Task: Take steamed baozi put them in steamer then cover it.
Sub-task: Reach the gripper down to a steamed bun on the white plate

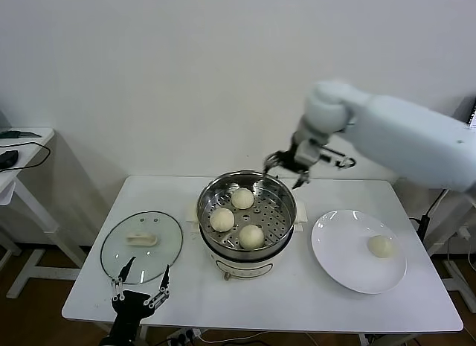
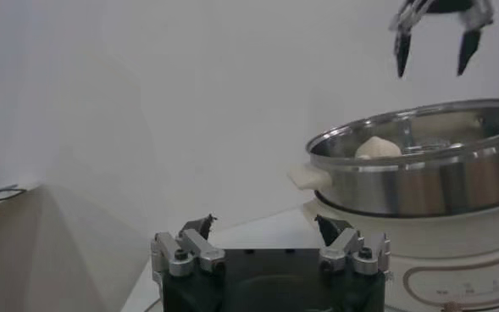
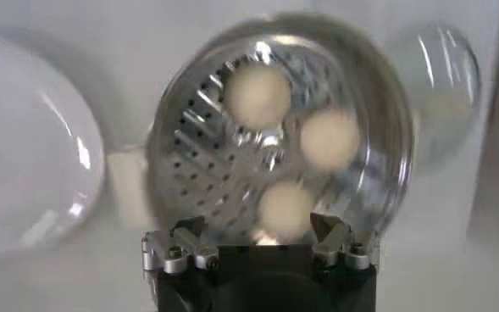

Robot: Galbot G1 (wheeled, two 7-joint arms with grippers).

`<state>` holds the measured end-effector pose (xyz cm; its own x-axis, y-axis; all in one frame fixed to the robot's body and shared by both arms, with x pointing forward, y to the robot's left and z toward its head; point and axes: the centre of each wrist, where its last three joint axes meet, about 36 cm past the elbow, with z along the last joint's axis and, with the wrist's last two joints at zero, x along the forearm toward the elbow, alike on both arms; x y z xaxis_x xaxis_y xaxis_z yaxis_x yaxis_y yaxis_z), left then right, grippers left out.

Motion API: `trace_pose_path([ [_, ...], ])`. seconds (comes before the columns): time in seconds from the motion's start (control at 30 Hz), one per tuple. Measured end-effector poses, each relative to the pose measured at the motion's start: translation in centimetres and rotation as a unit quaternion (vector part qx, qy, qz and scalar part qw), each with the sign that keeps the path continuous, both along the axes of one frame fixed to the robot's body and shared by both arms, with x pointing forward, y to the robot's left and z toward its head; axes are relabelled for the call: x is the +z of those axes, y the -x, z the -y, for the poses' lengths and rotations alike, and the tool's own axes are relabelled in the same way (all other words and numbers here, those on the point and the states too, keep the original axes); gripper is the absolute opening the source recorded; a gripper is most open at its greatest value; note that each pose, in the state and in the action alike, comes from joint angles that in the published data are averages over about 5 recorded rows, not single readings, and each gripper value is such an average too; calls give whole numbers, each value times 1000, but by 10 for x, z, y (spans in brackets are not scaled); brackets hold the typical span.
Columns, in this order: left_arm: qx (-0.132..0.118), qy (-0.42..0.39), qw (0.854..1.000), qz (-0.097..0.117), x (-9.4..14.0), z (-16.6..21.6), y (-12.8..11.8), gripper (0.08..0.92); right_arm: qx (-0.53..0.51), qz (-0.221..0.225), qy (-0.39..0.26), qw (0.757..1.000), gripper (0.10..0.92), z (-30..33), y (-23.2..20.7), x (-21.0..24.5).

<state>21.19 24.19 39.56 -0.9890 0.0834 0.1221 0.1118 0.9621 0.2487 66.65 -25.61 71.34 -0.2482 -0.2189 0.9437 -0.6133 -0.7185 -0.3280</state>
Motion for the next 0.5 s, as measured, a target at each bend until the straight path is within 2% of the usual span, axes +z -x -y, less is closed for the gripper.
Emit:
trace_pose_path([
  [0.23, -1, 1, 1000, 2, 3, 0, 0, 823, -204, -38, -18, 978, 823, 113, -12, -31],
  [0.5, 1, -1, 1000, 2, 4, -2, 0, 823, -330, -81, -11, 940, 823, 188, -4, -100],
])
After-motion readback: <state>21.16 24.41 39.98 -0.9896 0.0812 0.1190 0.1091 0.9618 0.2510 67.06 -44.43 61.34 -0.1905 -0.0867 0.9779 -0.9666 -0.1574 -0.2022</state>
